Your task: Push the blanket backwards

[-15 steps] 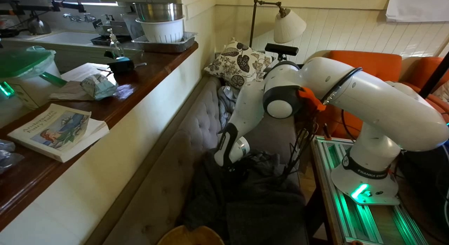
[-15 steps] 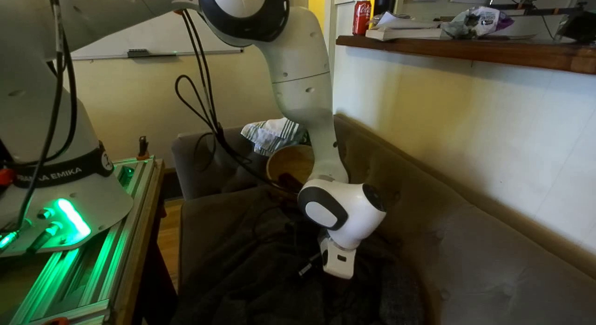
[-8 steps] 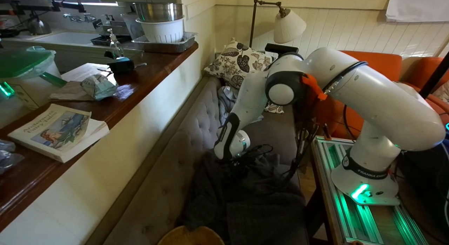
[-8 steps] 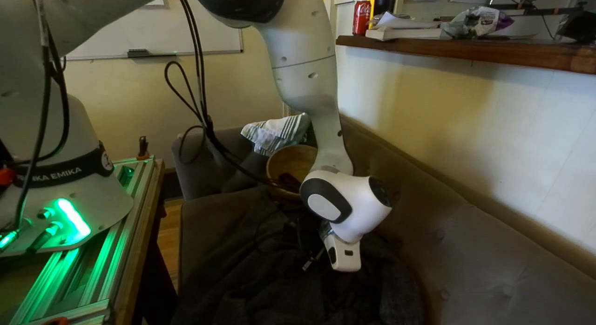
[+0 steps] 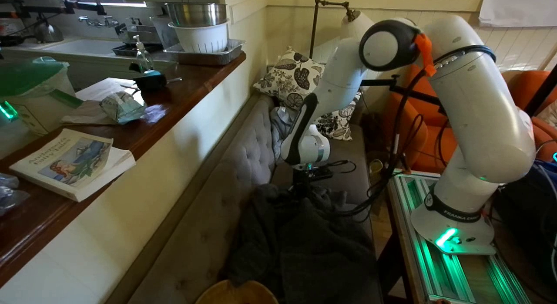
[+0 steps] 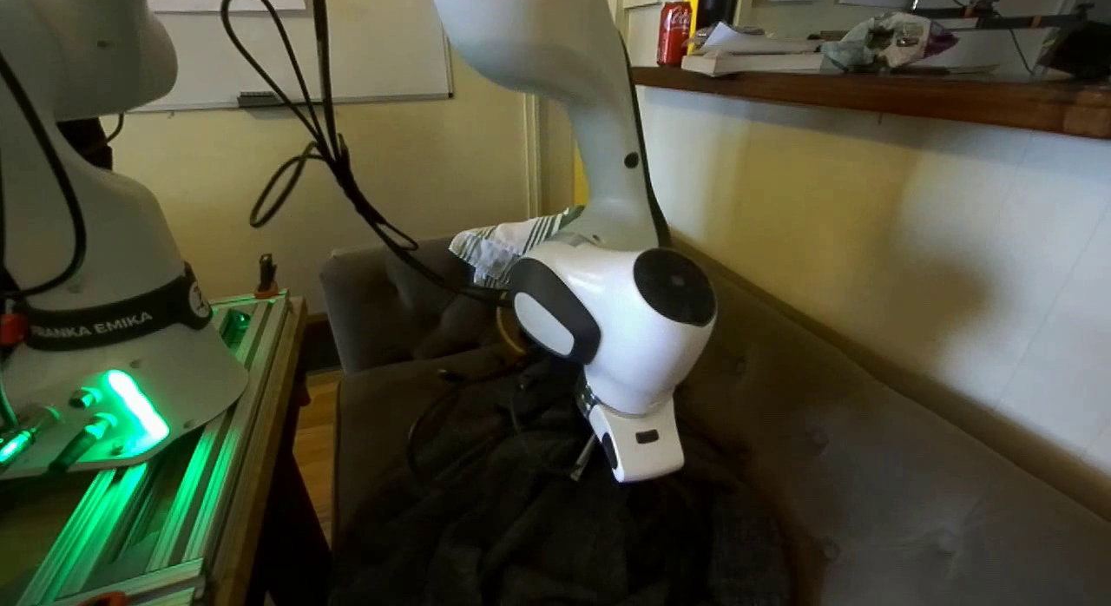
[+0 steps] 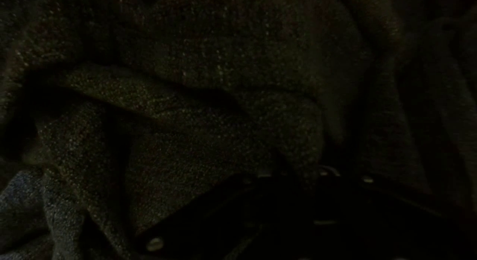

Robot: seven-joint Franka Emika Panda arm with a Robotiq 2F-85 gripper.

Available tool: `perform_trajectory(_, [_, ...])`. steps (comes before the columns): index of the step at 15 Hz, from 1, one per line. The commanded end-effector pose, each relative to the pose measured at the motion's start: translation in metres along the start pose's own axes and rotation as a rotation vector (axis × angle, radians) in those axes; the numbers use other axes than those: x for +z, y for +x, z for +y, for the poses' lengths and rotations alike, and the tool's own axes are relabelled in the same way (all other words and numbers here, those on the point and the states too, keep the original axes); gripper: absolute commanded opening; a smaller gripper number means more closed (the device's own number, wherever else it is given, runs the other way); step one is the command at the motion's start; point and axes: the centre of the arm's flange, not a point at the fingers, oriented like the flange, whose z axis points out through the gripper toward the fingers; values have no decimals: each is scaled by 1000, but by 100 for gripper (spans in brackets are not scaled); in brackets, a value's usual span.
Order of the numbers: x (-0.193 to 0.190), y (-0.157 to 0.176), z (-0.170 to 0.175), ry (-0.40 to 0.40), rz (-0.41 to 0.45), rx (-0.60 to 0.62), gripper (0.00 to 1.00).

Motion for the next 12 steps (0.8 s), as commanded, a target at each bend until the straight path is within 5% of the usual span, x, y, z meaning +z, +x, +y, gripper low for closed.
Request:
perform_trajectory(1, [-72, -53, 23, 172, 93, -35, 1])
perform_trajectory(12, [-211, -151, 77, 605, 432, -66, 1])
